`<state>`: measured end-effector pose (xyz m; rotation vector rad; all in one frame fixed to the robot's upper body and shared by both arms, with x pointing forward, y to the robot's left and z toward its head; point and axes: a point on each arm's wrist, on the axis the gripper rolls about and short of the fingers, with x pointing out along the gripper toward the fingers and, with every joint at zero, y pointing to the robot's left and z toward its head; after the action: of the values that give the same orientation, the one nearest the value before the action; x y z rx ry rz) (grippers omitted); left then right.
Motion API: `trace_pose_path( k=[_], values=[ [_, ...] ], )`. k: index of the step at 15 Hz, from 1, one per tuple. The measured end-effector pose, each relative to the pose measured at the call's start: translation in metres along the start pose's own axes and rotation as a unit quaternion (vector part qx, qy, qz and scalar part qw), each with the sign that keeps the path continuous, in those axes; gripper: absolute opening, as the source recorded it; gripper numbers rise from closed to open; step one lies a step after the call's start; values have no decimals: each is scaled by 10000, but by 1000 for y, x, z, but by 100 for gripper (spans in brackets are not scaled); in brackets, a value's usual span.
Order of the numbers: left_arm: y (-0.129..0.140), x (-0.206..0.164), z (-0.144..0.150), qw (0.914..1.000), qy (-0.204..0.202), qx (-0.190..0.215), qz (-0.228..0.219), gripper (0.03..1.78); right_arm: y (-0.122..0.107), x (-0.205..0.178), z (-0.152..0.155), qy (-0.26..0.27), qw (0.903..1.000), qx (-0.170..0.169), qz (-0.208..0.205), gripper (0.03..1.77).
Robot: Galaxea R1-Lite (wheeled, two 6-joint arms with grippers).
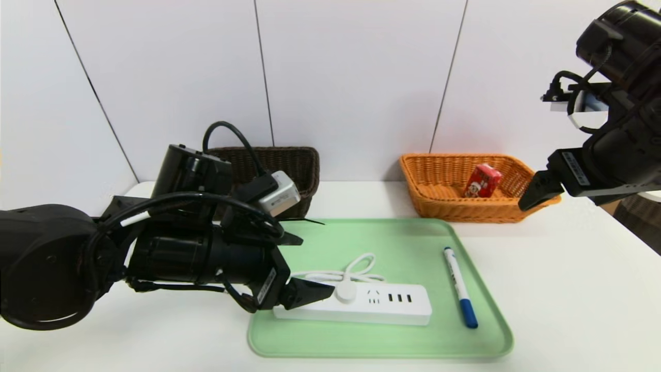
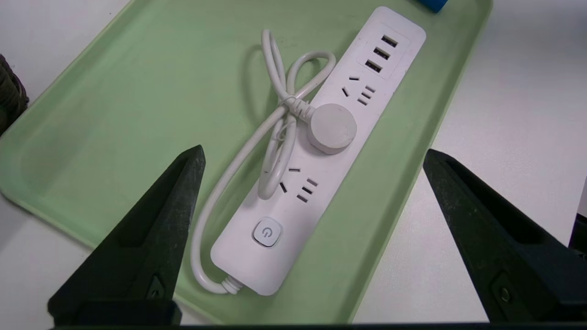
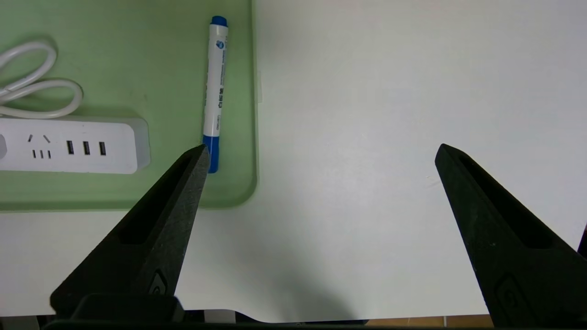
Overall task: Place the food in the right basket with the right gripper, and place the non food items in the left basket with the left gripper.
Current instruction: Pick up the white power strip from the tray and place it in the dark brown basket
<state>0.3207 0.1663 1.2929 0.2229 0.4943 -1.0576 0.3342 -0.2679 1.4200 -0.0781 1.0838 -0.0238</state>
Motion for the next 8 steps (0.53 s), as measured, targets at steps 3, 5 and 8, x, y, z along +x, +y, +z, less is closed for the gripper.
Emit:
trace_pose_path(
  k=[3,5,8],
  values=[
    [5,7,-1,10000,-37,-73,8,169,-1,0,0,-16,10000,16,-7,169],
    [8,13,-4,10000,-32,-85,17,169,-2,-4,-1,-76,10000,20,-7,170],
    [14,22,-10,10000,79,-22,30,169,-2,-7,-1,-151,9999,29,2,170]
  ],
)
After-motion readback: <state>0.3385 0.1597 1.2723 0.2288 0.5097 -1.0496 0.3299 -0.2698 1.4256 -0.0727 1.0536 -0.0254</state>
